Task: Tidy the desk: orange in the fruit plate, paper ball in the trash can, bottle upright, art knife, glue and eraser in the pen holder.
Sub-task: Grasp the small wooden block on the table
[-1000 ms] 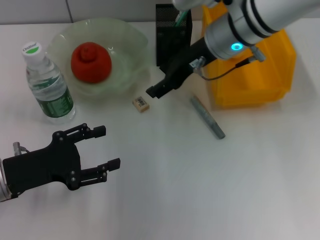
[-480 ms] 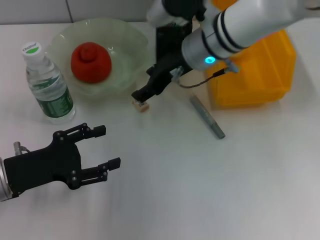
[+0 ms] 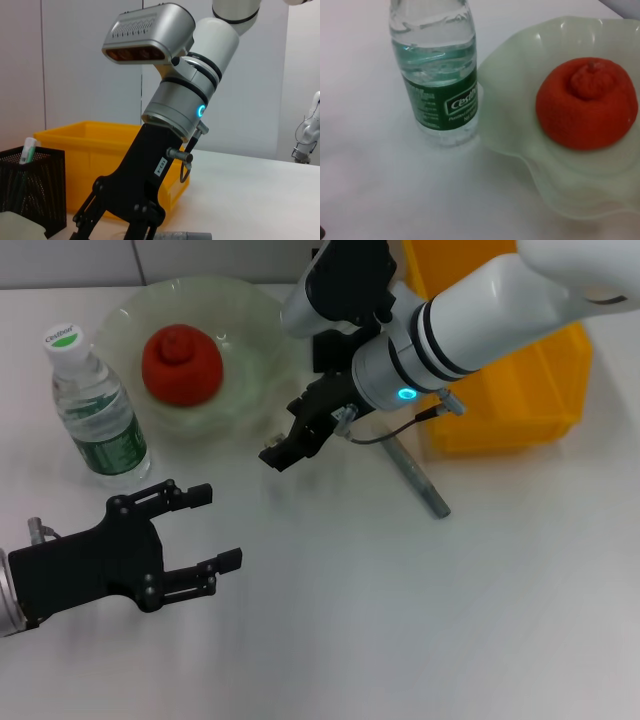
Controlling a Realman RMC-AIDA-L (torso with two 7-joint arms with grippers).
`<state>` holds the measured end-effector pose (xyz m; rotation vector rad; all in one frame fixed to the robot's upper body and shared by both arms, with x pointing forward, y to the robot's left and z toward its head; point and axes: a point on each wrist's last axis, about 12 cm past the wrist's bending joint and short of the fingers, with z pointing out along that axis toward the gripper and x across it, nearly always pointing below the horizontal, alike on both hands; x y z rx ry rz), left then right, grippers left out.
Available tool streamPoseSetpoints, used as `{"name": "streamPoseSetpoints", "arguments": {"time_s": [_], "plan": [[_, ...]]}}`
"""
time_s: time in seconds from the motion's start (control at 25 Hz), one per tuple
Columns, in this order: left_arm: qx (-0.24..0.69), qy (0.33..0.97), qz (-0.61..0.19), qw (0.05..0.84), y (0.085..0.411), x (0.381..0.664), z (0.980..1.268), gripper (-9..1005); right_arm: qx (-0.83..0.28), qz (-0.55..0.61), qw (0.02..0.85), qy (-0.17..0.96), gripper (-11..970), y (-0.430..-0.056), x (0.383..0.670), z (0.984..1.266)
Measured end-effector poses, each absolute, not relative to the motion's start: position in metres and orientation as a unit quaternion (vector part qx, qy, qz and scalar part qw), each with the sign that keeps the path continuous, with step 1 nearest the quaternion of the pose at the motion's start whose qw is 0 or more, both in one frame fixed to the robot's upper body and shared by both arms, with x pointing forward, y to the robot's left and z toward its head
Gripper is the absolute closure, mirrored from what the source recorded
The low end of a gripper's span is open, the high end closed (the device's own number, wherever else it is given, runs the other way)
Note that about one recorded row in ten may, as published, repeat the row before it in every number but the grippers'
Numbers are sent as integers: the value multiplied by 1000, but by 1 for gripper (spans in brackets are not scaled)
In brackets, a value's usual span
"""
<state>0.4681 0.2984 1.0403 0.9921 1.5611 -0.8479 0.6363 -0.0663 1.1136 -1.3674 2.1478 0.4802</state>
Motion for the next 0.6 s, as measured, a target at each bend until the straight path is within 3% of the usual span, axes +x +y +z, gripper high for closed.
{"name": "streamPoseSetpoints", "arguments": {"time_s": [0.28, 0.6], "plan": [[415, 650, -356, 528, 297, 473, 1043, 197, -497, 228, 269, 793, 156, -82, 628, 1124], [413, 649, -358, 529, 297, 473, 1044, 198, -458, 263, 346, 776, 156, -150, 619, 1143]]}}
